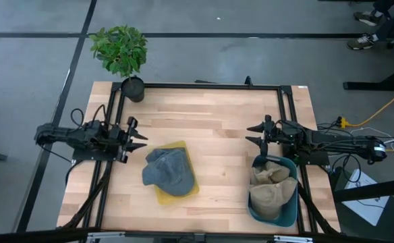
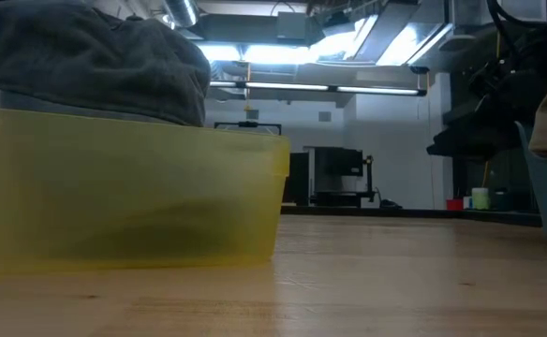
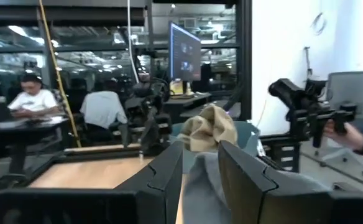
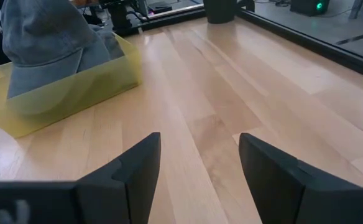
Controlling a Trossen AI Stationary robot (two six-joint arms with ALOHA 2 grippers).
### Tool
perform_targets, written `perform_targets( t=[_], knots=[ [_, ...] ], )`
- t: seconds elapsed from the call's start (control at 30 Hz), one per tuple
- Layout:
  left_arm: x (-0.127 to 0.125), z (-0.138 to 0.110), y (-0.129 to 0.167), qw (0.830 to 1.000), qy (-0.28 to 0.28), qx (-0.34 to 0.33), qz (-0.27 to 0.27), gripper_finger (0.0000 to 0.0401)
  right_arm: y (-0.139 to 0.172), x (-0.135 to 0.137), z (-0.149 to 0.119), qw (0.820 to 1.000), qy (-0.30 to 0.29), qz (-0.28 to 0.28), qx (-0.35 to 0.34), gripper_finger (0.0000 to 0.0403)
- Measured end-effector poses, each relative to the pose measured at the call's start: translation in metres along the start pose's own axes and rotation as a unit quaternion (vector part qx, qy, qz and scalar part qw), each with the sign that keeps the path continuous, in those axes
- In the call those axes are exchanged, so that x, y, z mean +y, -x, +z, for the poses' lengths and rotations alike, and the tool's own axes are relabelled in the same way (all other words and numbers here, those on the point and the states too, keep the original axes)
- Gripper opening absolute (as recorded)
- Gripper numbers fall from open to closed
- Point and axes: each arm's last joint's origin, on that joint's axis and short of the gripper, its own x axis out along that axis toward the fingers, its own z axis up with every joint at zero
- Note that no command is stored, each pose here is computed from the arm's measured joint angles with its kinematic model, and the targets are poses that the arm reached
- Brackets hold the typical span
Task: Pick & Place hat
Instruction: Return to Home Position
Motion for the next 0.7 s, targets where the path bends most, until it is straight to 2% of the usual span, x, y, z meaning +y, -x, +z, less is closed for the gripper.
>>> perform_targets(
  t=[0.3, 0.4, 0.53, 0.7],
  knots=[
    [0.008, -0.014, 0.002, 0.996, -0.04, 0.073, 0.026, 0.0098, 0.0, 0.0, 0.0, 1.0, 0.0, 0.0, 0.0, 0.0217],
    [0.011, -0.018, 0.003, 0.992, -0.049, 0.1, 0.057, 0.0098, 0.0, 0.0, 0.0, 1.0, 0.0, 0.0, 0.0, 0.0217],
    [0.015, -0.019, 0.004, 0.987, -0.07, 0.108, 0.096, 0.0098, 0.0, 0.0, 0.0, 1.0, 0.0, 0.0, 0.0, 0.0217],
    [0.017, -0.021, 0.003, 0.983, -0.089, 0.123, 0.103, 0.0098, 0.0, 0.0, 0.0, 1.0, 0.0, 0.0, 0.0, 0.0217]
  ],
)
